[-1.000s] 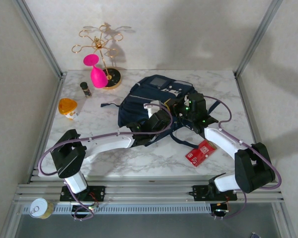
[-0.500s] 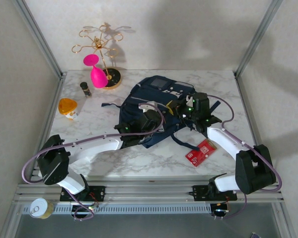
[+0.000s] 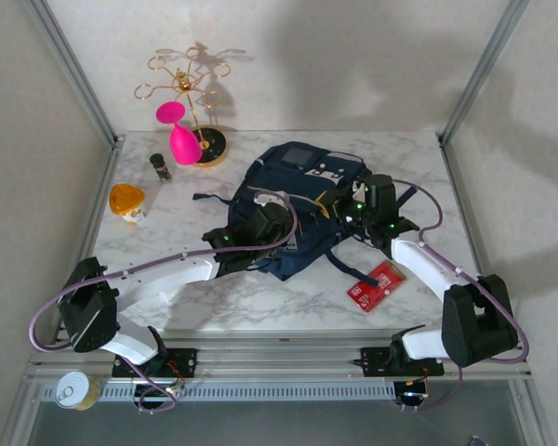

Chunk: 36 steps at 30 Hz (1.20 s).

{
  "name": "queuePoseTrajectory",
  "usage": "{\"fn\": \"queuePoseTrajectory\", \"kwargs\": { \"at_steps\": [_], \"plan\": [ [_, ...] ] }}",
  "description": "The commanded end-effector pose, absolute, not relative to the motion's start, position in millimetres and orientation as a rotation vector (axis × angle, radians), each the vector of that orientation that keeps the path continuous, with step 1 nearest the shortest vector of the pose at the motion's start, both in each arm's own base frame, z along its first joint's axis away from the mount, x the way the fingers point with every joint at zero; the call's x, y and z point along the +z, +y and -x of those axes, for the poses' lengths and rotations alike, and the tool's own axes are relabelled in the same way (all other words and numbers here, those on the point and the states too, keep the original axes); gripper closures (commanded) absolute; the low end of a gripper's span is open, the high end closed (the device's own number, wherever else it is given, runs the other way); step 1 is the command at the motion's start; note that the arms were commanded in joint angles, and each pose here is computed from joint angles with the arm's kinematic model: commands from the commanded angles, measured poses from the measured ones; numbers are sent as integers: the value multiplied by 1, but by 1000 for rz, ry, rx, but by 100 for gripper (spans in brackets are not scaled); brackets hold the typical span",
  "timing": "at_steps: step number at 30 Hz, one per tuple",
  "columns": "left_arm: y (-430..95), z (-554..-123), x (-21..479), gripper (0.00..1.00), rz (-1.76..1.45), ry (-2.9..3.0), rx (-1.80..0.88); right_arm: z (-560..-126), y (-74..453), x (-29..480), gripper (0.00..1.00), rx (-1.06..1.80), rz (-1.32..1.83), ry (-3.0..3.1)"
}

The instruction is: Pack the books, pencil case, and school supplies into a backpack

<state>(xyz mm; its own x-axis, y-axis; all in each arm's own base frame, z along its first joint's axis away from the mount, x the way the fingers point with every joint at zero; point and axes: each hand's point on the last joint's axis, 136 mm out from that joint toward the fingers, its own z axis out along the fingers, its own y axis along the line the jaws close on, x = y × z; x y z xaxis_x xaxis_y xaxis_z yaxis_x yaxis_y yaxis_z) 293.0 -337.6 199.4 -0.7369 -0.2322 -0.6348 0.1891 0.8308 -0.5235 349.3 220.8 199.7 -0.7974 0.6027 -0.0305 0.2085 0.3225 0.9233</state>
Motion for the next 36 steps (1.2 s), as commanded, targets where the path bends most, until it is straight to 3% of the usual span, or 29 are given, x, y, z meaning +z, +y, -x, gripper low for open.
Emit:
{"fn": "queuePoseTrajectory", "kwargs": {
  "at_steps": [1, 7, 12, 17, 19, 27, 36],
  "plan": [
    [-355, -291, 214, 84, 29, 2207, -778, -349, 235, 258, 100, 1617, -648, 2039],
    [-353, -295, 205, 79, 30, 2173, -654, -342, 255, 268, 100, 1658, -677, 2022],
    [-349, -312, 204, 68, 119, 2118, -588, -339, 258, 275, 100, 1682, -701, 1980],
    [-342, -334, 198, 68, 223, 2078, -484, -334, 261, 273, 100, 1704, -719, 1977],
    [-345, -343, 199, 70, 246, 2045, -490, -332, 263, 272, 100, 1713, -731, 1969],
    [-322, -358, 214, 99, 319, 1937, -428, -327, 260, 270, 100, 1692, -758, 1952],
    [-310, -332, 209, 100, 190, 2058, -515, -338, 250, 265, 100, 1567, -757, 1935]
  ]
}}
